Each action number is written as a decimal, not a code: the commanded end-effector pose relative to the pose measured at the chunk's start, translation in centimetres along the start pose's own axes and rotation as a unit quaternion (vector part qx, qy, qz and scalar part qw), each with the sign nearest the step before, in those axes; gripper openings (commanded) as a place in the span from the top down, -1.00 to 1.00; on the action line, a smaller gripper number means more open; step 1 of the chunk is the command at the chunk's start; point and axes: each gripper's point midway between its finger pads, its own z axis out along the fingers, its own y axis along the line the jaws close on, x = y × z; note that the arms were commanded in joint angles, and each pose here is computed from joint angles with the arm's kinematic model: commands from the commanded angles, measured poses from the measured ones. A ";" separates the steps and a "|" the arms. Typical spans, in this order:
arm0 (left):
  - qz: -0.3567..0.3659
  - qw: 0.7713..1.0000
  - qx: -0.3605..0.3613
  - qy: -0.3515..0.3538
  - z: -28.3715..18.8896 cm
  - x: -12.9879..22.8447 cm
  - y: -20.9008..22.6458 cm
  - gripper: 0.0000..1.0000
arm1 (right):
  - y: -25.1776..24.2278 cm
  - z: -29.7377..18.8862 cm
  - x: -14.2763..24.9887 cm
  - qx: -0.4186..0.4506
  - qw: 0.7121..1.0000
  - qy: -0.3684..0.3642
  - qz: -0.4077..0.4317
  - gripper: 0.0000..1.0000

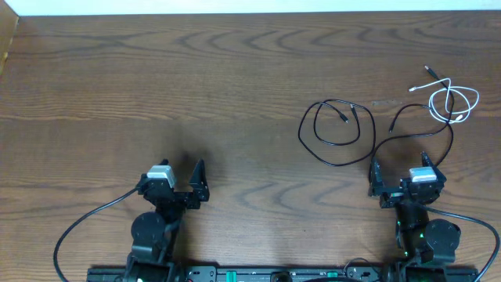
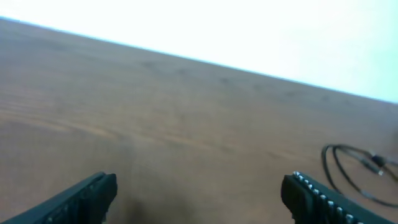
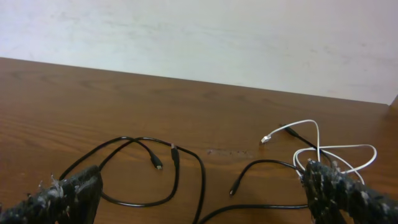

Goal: Untangle cables

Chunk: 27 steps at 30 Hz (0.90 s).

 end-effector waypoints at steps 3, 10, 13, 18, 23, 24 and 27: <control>0.003 1.000 -0.008 -0.009 -0.3 0.0 0.4 -0.99 | 0.1 0.0 0.1 -0.001 1.000 0.002 -0.006 -0.99; 0.003 1.000 -0.008 -0.007 -0.3 0.1 0.4 -0.96 | 0.1 0.0 0.1 -0.001 1.000 0.002 -0.006 -0.99; 0.003 1.000 -0.008 -0.007 -0.3 0.1 0.4 -0.95 | 0.1 0.0 0.1 -0.001 1.000 0.002 -0.006 -0.99; 0.003 1.000 -0.008 -0.007 -0.3 0.1 0.4 -0.95 | 0.1 0.0 0.1 -0.001 1.000 0.002 -0.006 -0.98; 0.003 1.000 -0.008 -0.007 -0.3 0.1 0.4 -0.96 | 0.1 0.0 0.1 -0.001 1.000 0.002 -0.006 -0.99; 0.003 1.000 -0.008 -0.007 -0.3 0.1 0.4 -0.96 | 0.1 0.0 0.1 -0.001 1.000 0.002 -0.006 -0.98; 0.003 1.000 -0.008 -0.007 -0.3 0.1 0.4 -0.96 | 0.1 0.0 0.1 -0.001 1.000 0.002 -0.006 -0.98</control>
